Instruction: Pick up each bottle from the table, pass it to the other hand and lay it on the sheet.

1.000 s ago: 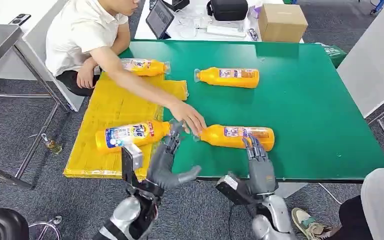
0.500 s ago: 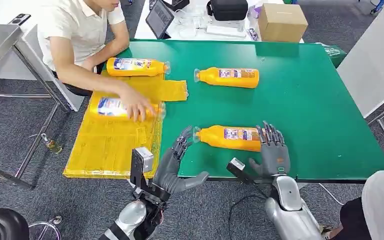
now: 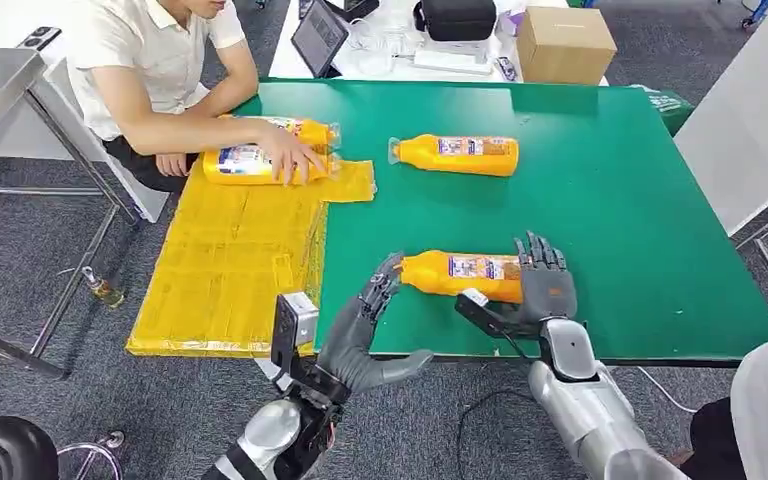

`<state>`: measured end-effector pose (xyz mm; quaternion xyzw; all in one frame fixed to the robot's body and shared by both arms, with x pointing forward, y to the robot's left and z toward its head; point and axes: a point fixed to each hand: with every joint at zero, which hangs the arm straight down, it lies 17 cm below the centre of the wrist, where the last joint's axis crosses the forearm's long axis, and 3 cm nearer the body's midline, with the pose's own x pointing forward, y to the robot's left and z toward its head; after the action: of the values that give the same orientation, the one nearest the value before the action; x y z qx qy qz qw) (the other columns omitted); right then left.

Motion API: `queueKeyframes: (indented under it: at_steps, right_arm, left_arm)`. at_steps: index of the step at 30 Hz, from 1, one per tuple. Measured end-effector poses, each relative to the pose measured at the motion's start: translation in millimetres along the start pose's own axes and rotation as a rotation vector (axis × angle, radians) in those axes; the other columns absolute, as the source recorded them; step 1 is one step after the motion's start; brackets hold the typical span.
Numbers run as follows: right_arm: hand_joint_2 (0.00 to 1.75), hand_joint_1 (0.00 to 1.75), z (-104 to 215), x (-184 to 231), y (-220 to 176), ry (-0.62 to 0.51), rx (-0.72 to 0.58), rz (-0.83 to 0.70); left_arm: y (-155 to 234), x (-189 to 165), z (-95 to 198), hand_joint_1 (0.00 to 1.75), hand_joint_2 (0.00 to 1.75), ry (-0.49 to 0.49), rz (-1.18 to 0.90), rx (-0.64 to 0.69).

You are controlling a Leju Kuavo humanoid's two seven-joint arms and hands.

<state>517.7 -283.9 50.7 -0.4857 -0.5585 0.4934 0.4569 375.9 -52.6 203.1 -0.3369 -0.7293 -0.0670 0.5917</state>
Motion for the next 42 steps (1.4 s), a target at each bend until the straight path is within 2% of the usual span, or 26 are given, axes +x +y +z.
queueKeyframes:
  at_steps: [10, 18, 19, 20, 27, 30, 39, 42]
  right_arm:
    - [1.75, 0.0, -12.1, 2.2, 7.6, 0.019, 0.062, 0.022]
    - [1.75, 0.0, -21.2, 22.0, 11.1, -0.028, 0.105, -0.012]
    - [1.75, 0.73, -21.4, 24.6, 11.8, -0.032, 0.108, -0.016]
    - [1.75, 1.73, -21.6, 26.2, 13.2, -0.034, 0.117, -0.018]
    - [1.75, 1.75, -19.9, 24.3, 40.3, -0.013, 0.306, -0.037]
    - [1.75, 1.75, -21.8, 25.4, 41.9, -0.016, 0.35, -0.109]
    - [1.75, 1.75, -21.8, 21.2, 42.6, -0.021, 0.378, -0.163]
    - [1.75, 1.75, -21.0, 25.9, 43.5, -0.029, 0.398, -0.25]
  left_arm:
    - [-7.6, 0.9, -3.1, 0.0, 1.75, 0.008, 0.016, -0.023]
    - [-12.6, 4.5, -8.5, 0.0, 1.75, 0.005, 0.031, -0.034]
    - [-13.3, 4.4, -8.9, 0.0, 1.75, 0.006, 0.031, -0.036]
    - [-14.4, 4.7, -9.1, 0.0, 1.75, 0.005, 0.032, -0.038]
    - [-19.0, 4.5, -9.7, 0.0, 1.75, 0.01, 0.04, -0.051]
    - [-20.1, 3.4, -9.6, 0.0, 1.75, 0.017, 0.041, -0.055]
    - [-20.7, 4.0, -10.3, 0.0, 1.75, 0.018, 0.04, -0.06]
    - [-20.8, 4.9, -11.6, 0.0, 1.75, 0.018, 0.04, -0.061]
